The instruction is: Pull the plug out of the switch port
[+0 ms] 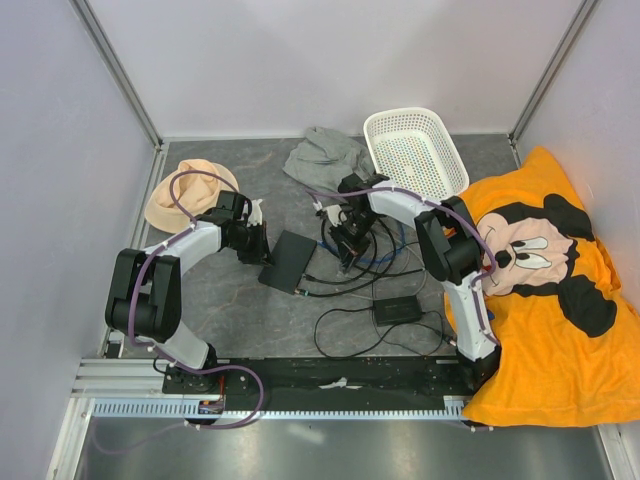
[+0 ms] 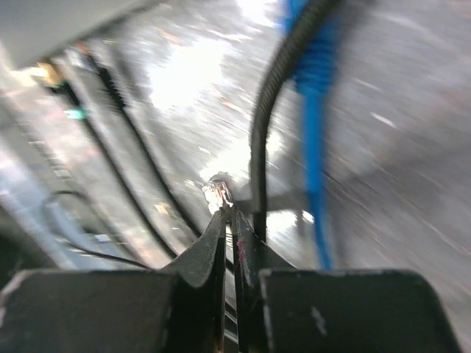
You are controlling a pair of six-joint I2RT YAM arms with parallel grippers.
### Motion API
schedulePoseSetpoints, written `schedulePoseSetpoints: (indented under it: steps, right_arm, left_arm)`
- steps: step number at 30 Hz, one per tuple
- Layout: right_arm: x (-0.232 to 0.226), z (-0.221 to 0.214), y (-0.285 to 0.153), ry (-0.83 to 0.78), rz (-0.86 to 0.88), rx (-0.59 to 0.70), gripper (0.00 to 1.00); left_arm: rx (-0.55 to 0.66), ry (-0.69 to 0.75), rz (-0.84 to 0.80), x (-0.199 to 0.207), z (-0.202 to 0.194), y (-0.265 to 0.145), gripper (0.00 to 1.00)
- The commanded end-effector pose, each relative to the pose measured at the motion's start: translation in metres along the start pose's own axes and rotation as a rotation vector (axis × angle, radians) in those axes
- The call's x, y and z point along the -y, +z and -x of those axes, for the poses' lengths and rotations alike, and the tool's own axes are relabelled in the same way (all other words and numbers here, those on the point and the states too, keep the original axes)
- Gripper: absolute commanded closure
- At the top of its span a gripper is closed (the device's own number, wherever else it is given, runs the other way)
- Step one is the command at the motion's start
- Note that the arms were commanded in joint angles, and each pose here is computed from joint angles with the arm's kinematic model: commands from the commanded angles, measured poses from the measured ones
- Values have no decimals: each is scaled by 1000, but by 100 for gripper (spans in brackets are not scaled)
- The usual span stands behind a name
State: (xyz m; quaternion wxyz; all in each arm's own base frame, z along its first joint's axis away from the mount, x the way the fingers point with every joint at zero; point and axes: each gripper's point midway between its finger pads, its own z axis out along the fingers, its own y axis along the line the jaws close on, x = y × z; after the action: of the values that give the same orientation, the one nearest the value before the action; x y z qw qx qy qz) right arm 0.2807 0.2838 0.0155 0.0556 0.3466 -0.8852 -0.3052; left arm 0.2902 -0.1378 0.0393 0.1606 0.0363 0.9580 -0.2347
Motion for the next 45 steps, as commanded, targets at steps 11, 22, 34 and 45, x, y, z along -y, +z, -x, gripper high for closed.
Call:
schedulePoseSetpoints:
  steps: [11,22,34,45]
  right_arm:
    - [106,3,-54,-123,-550,-31,100]
    - [32,62,-77,-161,-312,257,57]
    - [-15,77,-4,-182,-136,181,94]
    - [-13,129,27,-237,-124,241,97]
  left_arm:
    - [-17,-28,16,-4,-2,5,98]
    - [37,49,4,1,15,-5,98]
    - [137,221,128,-11,50,-33,99]
    - [120,186,175,-26,21,-39,99]
